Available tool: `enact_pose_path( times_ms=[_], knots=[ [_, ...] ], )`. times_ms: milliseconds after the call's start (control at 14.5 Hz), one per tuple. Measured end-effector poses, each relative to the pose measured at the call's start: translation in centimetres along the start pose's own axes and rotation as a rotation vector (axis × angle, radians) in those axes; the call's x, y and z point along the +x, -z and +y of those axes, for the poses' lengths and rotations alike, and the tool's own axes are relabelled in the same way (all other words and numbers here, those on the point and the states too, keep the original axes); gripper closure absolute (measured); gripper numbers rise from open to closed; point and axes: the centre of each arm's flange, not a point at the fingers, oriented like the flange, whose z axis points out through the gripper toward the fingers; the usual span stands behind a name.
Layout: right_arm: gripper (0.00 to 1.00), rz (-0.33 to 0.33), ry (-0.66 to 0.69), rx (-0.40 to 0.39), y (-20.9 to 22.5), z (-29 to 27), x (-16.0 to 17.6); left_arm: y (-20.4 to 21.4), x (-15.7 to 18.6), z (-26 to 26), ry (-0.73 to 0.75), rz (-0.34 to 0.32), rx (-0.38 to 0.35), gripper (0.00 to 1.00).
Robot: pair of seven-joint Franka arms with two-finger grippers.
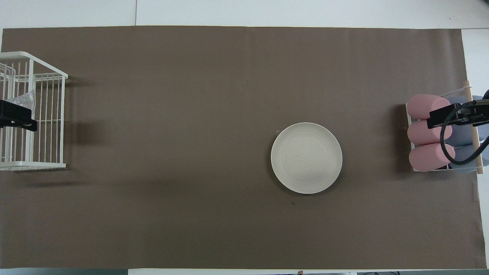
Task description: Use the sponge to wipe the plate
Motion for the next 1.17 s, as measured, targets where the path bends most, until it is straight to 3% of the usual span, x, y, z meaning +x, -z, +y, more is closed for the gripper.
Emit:
enact_pose_path(
  times_ms=[551, 758, 1171],
  knots=[
    [0.0, 0.0, 0.0, 0.0, 0.0, 0.0, 0.0, -0.2, 0.1, -0.6, 0.011, 0.001, 0.013, 0.0],
    [0.0, -0.001, -0.082, 0.0, -0.1, 0.0, 0.0, -1.5, 0.2, -1.2, 0.073, 0.013, 0.138, 0.0],
    [0.0, -0.014, -0.415, -0.007, -0.7, -4.2, 0.0, -7.7, 3.8, 2.1, 0.057, 0.048, 0.487, 0.0]
  ],
)
